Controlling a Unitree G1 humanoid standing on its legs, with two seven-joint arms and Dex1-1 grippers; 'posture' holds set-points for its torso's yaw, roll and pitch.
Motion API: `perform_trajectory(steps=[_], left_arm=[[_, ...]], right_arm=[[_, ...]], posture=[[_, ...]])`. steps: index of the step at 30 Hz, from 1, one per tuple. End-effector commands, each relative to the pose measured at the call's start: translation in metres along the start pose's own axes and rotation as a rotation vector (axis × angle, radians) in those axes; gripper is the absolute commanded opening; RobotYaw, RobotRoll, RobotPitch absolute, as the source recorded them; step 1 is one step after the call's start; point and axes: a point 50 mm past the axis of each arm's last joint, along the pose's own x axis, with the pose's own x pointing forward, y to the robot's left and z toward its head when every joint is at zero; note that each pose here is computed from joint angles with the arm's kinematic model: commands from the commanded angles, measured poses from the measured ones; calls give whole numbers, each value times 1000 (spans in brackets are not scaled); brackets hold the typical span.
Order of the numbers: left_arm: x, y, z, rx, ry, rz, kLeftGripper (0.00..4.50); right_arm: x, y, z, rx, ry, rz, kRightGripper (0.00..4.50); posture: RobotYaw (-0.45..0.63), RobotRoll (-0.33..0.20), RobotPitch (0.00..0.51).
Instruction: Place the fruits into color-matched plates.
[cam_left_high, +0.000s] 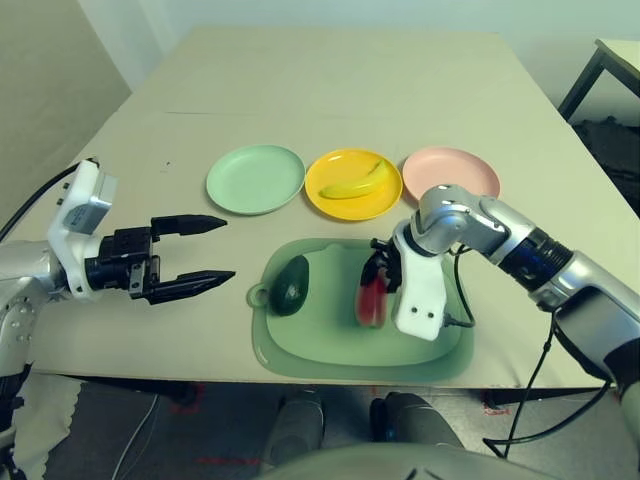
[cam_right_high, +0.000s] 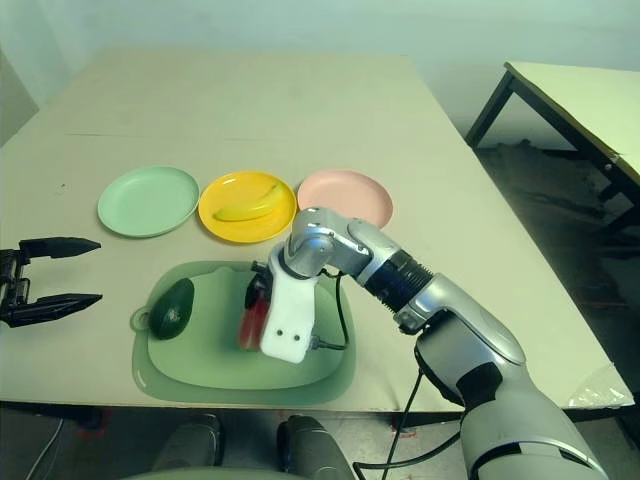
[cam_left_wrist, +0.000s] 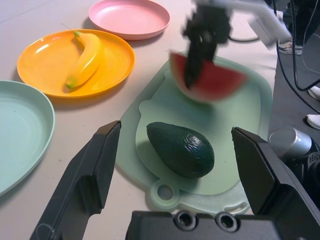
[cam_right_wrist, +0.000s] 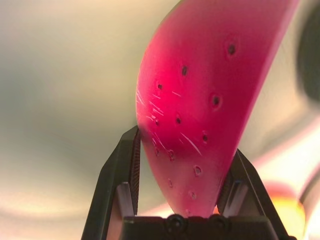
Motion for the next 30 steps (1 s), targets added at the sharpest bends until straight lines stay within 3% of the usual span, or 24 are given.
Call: perform_trajectory(steps=[1, 9, 15, 22, 30], left_arm=[[-2, 0, -2, -4, 15, 6, 4500], [-1, 1, -4, -6, 10, 13, 4500], [0, 1, -4, -5, 5, 16, 4500], [-2, -2, -3, -5, 11, 21, 4500], [-4, -9, -5, -18, 6, 48, 4500]], right_arm=[[-28, -6, -22, 87, 83, -70, 1986], [-67, 3, -81, 308, 387, -158, 1986], [-70, 33, -110, 461, 611, -165, 1986], [-50, 69, -119, 524, 708, -85, 1986], [-34, 83, -121, 490, 751, -75, 1986]], posture=[[105, 0, 98], [107, 0, 94], [115, 0, 95], [139, 0, 101], [151, 0, 105]])
